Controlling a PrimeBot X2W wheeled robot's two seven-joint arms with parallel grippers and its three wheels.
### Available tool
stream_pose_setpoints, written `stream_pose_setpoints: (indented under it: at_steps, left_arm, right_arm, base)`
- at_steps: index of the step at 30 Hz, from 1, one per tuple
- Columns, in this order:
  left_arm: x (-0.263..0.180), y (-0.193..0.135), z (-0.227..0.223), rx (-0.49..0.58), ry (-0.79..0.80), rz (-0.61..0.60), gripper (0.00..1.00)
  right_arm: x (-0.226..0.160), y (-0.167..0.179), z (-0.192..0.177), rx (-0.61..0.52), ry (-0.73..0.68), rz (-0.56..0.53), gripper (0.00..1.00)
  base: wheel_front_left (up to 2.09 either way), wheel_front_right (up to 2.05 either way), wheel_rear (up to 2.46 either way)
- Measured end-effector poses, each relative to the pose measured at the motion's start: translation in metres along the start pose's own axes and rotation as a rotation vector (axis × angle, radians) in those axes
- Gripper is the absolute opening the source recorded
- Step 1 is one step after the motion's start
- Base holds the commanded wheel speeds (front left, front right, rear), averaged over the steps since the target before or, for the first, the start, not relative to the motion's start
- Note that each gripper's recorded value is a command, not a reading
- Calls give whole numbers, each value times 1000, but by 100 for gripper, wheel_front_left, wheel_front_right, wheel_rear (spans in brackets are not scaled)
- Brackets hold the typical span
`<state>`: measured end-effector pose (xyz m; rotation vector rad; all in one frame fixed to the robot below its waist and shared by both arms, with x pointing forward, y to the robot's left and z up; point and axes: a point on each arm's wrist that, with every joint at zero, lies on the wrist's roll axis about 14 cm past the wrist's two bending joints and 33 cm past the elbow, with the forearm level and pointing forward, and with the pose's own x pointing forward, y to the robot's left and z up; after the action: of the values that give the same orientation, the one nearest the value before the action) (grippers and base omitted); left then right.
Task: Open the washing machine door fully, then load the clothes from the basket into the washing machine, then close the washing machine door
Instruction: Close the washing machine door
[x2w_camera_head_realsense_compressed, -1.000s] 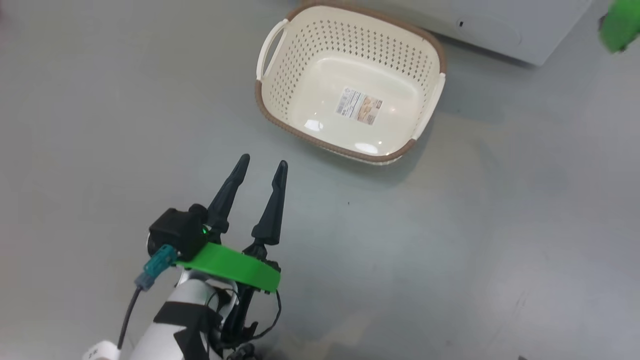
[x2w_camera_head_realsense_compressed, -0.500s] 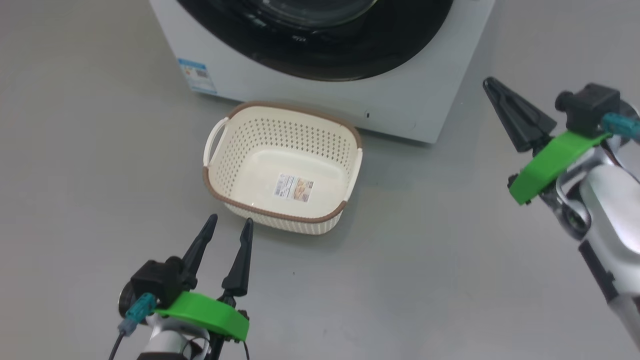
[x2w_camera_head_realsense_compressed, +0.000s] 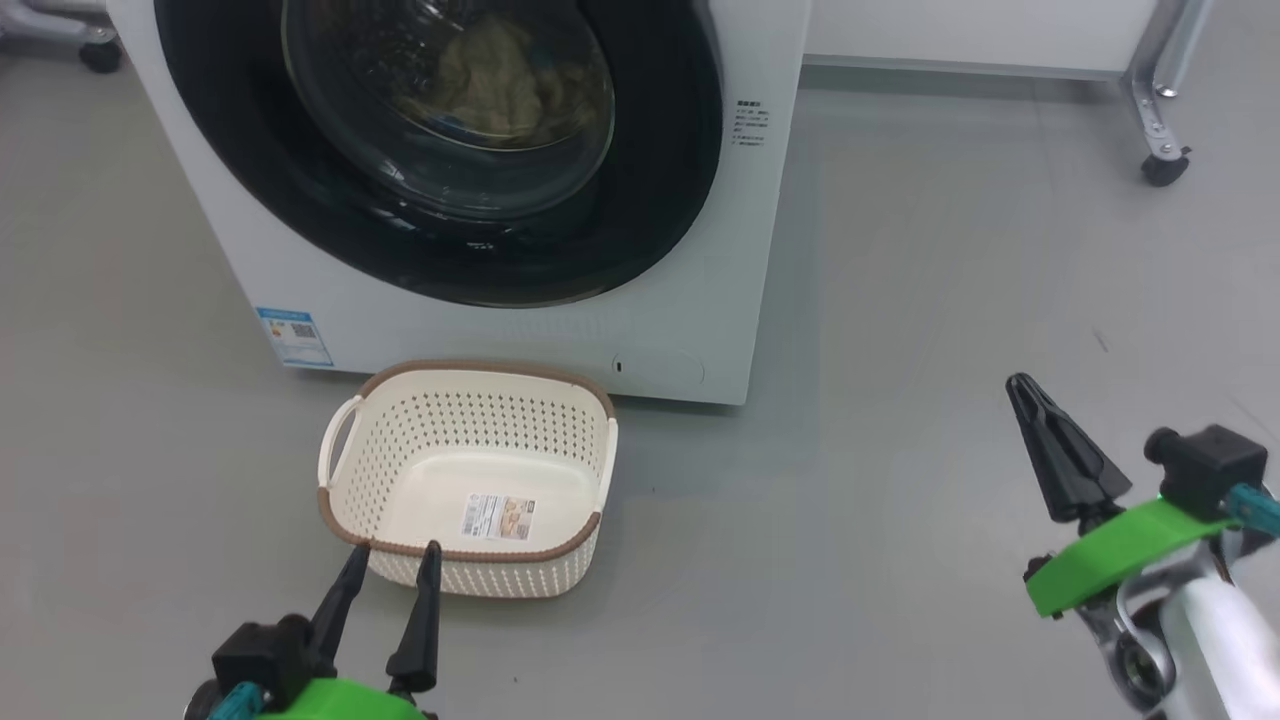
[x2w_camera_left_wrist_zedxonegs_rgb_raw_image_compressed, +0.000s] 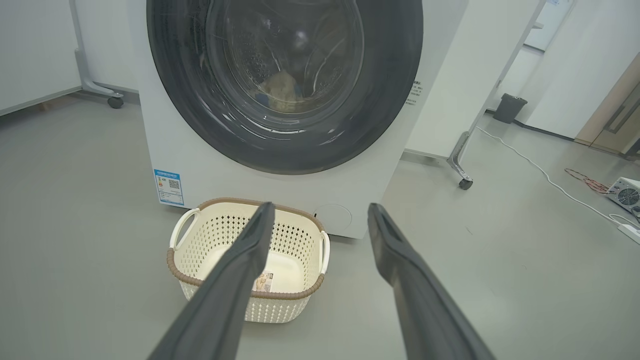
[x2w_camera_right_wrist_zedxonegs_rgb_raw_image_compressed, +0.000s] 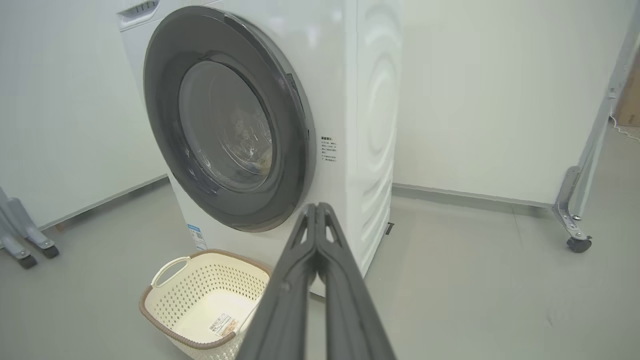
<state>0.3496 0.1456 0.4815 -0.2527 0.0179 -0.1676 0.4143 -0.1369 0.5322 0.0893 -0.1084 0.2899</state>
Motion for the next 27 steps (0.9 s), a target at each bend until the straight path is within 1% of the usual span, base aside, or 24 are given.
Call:
stream_pose_setpoints:
  at_steps: [3,8,13,16,17,18,19,22,27]
  left_arm:
    - [2,-3,4,10,-13,-10,100]
    - [2,-2,8,7,-24,-7,100]
    - [3,-4,8,18,-25,-15,100]
    - [2,-4,9,21,-27,-13,100]
    - [2,-3,8,20,-27,-11,100]
    - [2,-3,8,19,-26,-9,100]
    - [1,-2,7,18,-23,-6,100]
    - [0,0,5,14,-19,3,100]
    - [0,2,6,10,-22,11,100]
  right_arm:
    - [-19,-14,1,37,-18,-88,0]
    - [-44,-27,-4,95,-28,-197,0]
    - [-60,-52,-3,104,-42,-301,0]
    - [-65,-59,-4,96,-41,-333,0]
    - [-66,-60,-6,96,-34,-339,17]
    - [-68,-62,-10,95,-23,-346,77]
    - [-71,-64,-13,95,-14,-358,100]
    - [-75,-70,-17,97,-3,-383,100]
    - [-74,-69,-18,88,5,-376,100]
  base:
    - [0,0,0]
    - [0,0,0]
    - [0,0,0]
    - [0,0,0]
    - [0,0,0]
    - [0,0,0]
    - [0,0,0]
    - [0,0,0]
    - [0,0,0]
